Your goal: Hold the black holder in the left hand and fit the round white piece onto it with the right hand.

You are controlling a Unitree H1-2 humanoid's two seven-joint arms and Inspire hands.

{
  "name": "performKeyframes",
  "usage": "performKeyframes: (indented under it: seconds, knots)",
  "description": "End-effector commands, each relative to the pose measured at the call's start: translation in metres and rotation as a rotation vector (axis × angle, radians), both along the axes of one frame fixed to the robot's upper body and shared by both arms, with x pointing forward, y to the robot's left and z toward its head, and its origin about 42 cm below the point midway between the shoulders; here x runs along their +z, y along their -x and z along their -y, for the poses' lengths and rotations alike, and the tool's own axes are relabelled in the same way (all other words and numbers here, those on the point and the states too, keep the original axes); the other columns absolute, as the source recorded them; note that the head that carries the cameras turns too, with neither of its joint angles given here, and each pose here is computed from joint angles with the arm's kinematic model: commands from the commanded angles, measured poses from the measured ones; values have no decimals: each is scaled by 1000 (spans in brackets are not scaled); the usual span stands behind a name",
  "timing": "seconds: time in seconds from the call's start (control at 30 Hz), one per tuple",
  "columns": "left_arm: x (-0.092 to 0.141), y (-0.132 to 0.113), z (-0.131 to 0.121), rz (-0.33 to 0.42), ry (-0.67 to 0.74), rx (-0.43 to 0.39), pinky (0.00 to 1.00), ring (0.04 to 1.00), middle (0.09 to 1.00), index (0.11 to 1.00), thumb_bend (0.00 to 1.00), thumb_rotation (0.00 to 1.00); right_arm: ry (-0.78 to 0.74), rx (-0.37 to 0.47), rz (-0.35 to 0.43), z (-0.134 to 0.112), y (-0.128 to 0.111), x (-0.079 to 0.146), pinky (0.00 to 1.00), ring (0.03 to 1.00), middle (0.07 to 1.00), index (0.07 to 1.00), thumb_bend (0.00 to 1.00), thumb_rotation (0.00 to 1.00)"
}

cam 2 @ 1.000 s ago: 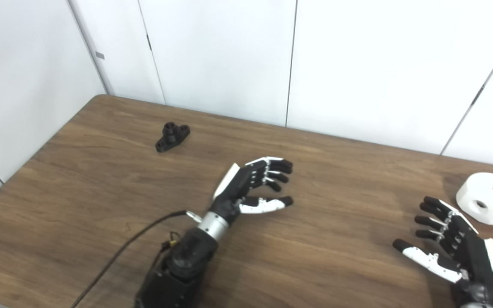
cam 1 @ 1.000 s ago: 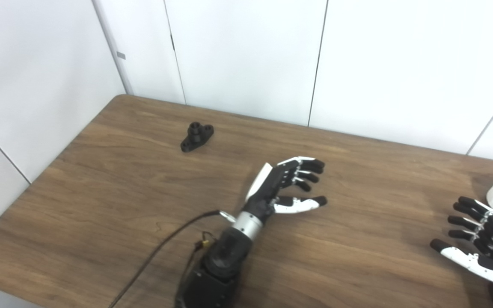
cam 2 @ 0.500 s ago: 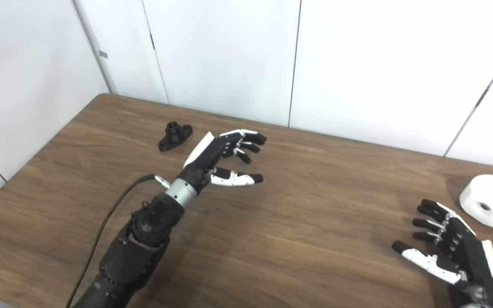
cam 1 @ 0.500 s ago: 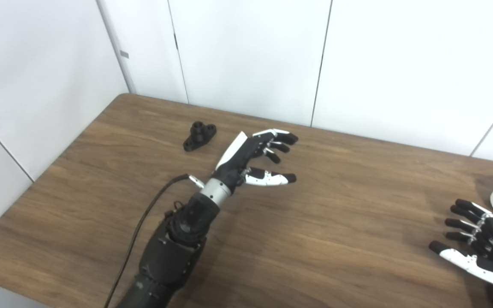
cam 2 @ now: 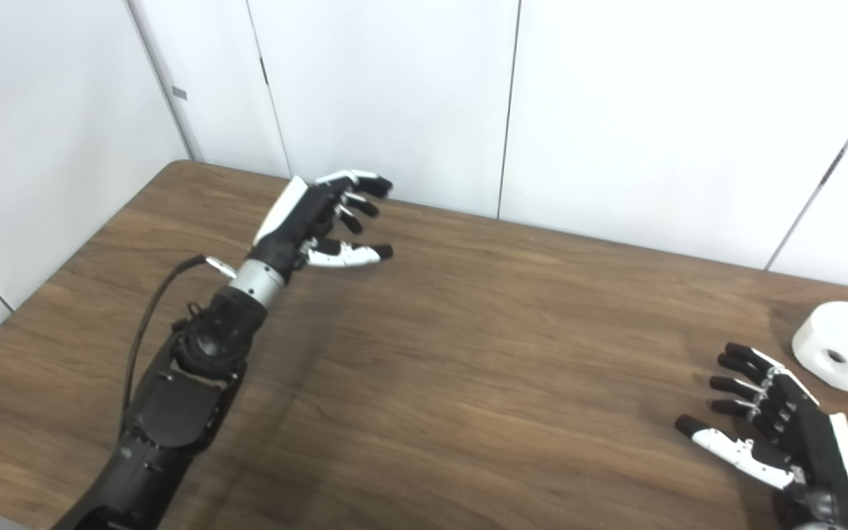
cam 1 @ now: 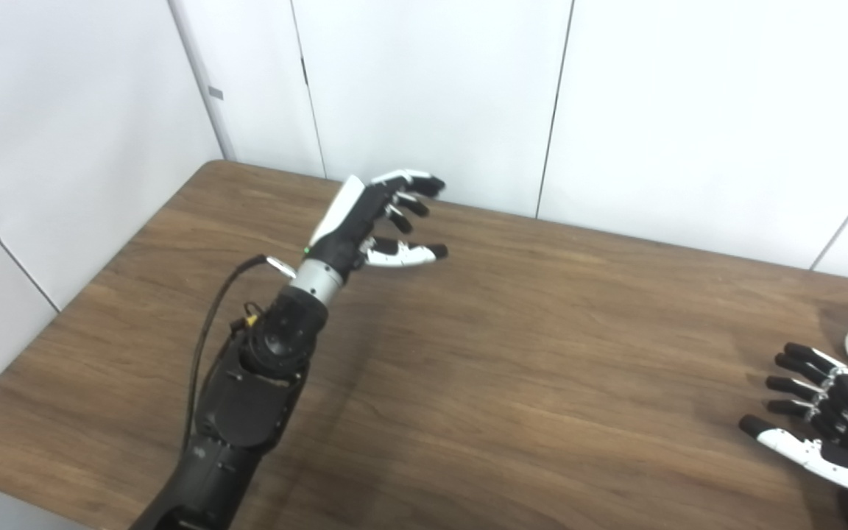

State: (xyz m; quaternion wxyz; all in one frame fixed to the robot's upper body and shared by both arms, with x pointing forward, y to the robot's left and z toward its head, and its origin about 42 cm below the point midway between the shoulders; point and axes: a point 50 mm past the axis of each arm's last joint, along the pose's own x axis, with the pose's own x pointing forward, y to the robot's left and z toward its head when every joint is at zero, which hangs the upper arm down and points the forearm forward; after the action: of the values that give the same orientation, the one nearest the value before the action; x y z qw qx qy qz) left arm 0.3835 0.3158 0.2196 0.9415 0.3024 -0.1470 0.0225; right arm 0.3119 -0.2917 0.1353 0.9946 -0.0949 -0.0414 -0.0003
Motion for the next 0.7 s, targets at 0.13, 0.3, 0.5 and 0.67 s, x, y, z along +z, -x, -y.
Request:
performKeyframes:
  seconds: [0.13,0.3,0.5,0.67]
  knots:
    - [36,-4,-18,126,-99,118,862,908,851,799,741,16,19,11,79,7,-6,14,558,673,754,746,733,0]
    - [43,-7,-36,136,-179,195,964,994,924,819,762,66,29,17,85,7,-6,13,551,665,754,745,741,0]
    - [48,-12,-63,109,-191,246,991,1000,975,830,816,110,20,31,87,7,-6,11,541,663,753,750,753,0]
    - [46,-16,-75,73,-192,290,982,1000,998,837,857,115,19,30,85,8,-4,11,534,656,752,747,757,0]
